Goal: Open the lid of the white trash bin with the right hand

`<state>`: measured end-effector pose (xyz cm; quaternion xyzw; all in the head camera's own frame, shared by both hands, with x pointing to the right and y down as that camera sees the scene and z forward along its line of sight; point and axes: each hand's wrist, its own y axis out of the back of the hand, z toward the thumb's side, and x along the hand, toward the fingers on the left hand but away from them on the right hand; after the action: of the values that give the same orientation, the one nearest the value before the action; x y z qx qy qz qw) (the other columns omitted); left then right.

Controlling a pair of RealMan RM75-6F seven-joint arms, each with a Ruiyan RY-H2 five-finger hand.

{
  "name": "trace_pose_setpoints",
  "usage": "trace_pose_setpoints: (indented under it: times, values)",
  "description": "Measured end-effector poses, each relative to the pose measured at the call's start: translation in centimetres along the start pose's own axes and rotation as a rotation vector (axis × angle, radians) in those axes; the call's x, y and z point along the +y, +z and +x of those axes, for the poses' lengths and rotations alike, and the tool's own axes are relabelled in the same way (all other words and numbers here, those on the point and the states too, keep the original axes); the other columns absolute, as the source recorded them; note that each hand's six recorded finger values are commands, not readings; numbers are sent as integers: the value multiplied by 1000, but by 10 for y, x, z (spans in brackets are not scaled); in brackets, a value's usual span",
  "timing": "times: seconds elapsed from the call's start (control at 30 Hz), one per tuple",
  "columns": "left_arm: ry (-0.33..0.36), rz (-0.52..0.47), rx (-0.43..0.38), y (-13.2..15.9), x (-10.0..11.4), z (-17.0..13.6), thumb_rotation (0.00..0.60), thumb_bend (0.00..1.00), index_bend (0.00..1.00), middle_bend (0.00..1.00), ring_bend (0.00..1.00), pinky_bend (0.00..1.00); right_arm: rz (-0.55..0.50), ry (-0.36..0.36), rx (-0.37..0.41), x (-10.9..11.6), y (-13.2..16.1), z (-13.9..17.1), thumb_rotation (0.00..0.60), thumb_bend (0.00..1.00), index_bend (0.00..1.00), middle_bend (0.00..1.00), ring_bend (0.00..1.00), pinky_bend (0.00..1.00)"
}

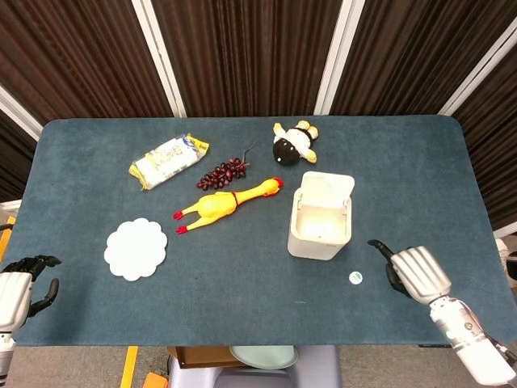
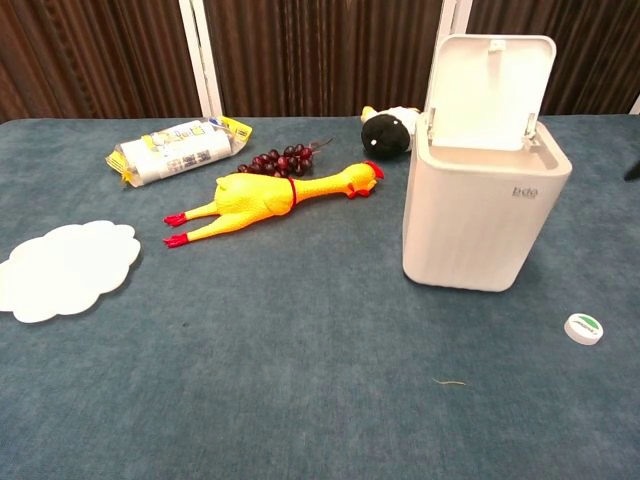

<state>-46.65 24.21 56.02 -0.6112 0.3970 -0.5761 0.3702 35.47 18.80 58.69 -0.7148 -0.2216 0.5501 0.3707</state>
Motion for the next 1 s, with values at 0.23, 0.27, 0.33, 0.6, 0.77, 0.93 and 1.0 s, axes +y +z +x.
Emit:
trace_pose_setpoints:
  times: [0.23,0.27,0.33,0.6,0.77,0.93,1.0]
  values:
    - [-3,-2,6,-1,0,0,600,460,384,407,386,463,-7,-5,-7,-21,-5,6,600,540,358,865,822,799]
    - [-3,-2,5,-1,0,0,600,461,384,407,386,462,-7,1,-9,-23,-5,6,600,492,364,867,824,801]
    - [-2,0,1,0,0,0,600,461,384,407,386,462,-11,18,-13,-28,-5,3,600,367,378,875,832,813]
    - [-9,0,3,0,-1,0,600,461,384,408,397,462,48,15,-25,-34,-3,-16,600,156,403,890,852,832]
    - [-7,2,0,1,-1,0,600,461,384,408,397,462,73,66,-27,-42,1,-27,600,197,463,904,868,850]
    - [-6,-1,0,0,0,0,600,461,384,408,397,462,98,131,-13,-53,6,-41,600,278,487,909,874,857]
    - [-5,-2,1,0,0,0,600,460,383,408,397,463,100,152,-9,-58,9,-47,600,299,485,909,875,857]
